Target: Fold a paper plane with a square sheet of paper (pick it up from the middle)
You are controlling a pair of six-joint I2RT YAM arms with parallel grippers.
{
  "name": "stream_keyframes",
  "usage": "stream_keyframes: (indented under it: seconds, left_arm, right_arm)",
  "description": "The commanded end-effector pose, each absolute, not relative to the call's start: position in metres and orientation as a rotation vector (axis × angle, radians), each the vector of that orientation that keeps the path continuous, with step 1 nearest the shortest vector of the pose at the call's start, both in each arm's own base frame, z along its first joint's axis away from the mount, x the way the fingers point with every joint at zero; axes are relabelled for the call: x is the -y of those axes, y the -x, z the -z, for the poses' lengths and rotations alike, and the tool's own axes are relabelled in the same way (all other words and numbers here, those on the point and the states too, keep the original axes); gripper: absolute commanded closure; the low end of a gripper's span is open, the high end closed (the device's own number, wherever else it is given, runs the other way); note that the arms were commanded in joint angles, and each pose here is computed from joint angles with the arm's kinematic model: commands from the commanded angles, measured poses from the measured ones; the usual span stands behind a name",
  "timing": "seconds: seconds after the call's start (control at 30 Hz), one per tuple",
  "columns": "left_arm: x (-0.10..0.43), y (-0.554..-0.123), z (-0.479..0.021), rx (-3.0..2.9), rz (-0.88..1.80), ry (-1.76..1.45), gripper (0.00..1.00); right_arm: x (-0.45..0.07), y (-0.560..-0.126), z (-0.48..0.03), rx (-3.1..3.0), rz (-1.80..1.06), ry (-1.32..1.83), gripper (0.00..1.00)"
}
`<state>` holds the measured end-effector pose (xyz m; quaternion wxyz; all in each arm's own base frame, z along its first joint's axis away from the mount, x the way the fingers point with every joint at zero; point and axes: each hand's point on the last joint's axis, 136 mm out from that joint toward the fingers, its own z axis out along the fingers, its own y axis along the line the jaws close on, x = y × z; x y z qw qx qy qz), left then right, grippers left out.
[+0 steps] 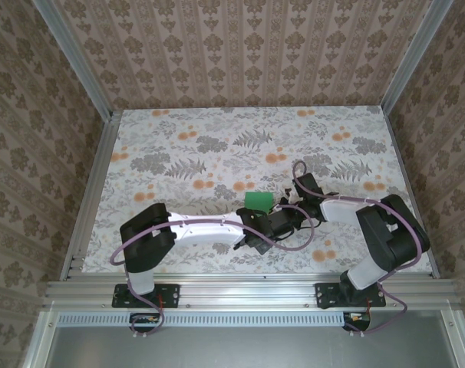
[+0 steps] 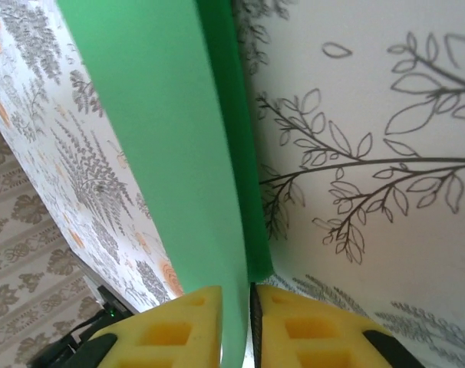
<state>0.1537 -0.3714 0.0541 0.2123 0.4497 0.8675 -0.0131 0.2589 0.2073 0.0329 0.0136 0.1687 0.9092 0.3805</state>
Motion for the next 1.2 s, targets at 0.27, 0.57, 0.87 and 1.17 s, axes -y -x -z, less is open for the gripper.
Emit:
stream_keyframes:
  seconds: [0.27,0.57,0.87,1.17]
  left_arm:
    - [0.371,-0.147,-0.066,-2.490,0.322,-1.199,1.00]
    - [0.369,-0.151,-0.069,-2.520,0.379,-1.172,1.00]
    - [0.366,-0.160,-0.072,-2.558,0.461,-1.156,1.00]
    - [0.361,-0.180,-0.071,-2.619,0.578,-1.118,1.00]
  right_arm:
    - [-0.199,-0.295,-0.079,-2.779,-1.102,-0.290,0.86]
    - [-0.216,-0.298,-0.039,-2.931,-1.091,-0.161,0.92]
    - [-0.201,-0.285,-0.005,-3.073,-0.905,0.093,0.92]
    - [-0.204,-0.285,-0.010,-3.091,-0.917,0.266,0.91]
